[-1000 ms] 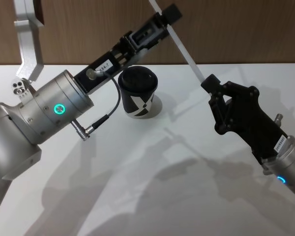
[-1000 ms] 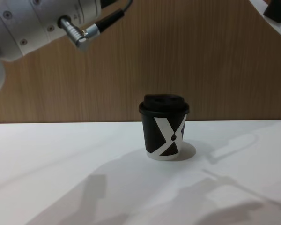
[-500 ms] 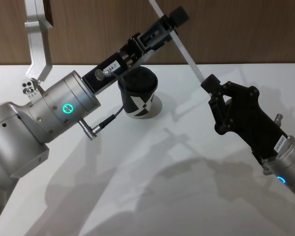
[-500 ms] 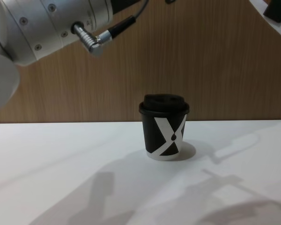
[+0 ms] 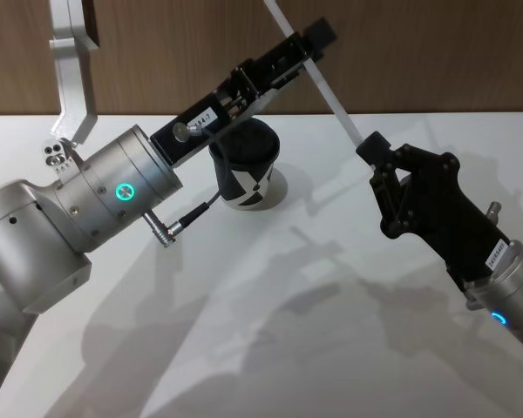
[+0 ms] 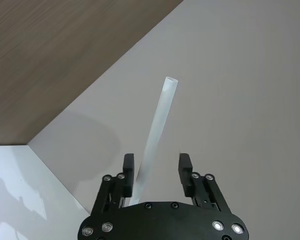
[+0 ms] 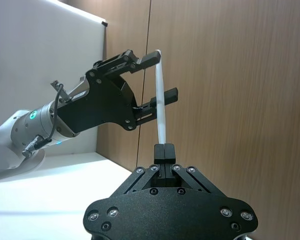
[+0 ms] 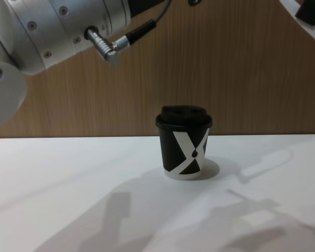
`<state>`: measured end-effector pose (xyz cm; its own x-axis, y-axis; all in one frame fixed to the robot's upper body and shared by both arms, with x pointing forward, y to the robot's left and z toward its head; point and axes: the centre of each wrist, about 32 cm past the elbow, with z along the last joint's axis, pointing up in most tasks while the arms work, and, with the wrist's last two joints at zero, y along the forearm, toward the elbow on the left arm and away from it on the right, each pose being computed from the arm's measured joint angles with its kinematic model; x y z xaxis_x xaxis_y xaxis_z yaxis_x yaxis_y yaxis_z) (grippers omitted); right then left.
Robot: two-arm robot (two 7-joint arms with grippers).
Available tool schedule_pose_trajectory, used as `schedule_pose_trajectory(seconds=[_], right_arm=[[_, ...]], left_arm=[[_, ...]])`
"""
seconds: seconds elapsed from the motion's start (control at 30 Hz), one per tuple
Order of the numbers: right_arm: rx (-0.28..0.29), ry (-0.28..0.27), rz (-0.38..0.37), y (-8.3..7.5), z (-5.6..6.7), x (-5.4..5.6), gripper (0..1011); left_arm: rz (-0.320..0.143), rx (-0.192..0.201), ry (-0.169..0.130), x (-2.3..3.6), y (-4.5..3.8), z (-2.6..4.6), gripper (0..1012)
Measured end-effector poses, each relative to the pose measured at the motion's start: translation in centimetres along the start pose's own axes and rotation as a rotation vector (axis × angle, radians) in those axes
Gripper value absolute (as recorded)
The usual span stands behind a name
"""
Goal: Pick up the straw with one hand, pass it to the other hand, and insert it into the cup.
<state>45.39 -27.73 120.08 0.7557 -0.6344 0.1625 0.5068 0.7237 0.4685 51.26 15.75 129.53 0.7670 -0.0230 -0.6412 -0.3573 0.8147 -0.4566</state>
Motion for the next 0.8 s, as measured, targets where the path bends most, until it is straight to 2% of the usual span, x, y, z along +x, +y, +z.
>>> schedule_pose_trajectory(seconds=[0.33, 0.5, 0.8], right_arm=[[0.0, 0.0, 0.0, 0.0, 0.0, 0.0, 0], [0.0, 0.0, 0.0, 0.0, 0.0, 0.0, 0], [0.0, 0.0, 0.0, 0.0, 0.0, 0.0, 6]], left_arm=[[0.0, 0.001, 0.0, 0.05, -0.06, -0.04, 253], [-0.001, 0.001, 0.0, 0.05, -0.08, -0.04, 124], [-0.001, 0.001, 0.001, 0.07, -0.1, -0.06, 59]])
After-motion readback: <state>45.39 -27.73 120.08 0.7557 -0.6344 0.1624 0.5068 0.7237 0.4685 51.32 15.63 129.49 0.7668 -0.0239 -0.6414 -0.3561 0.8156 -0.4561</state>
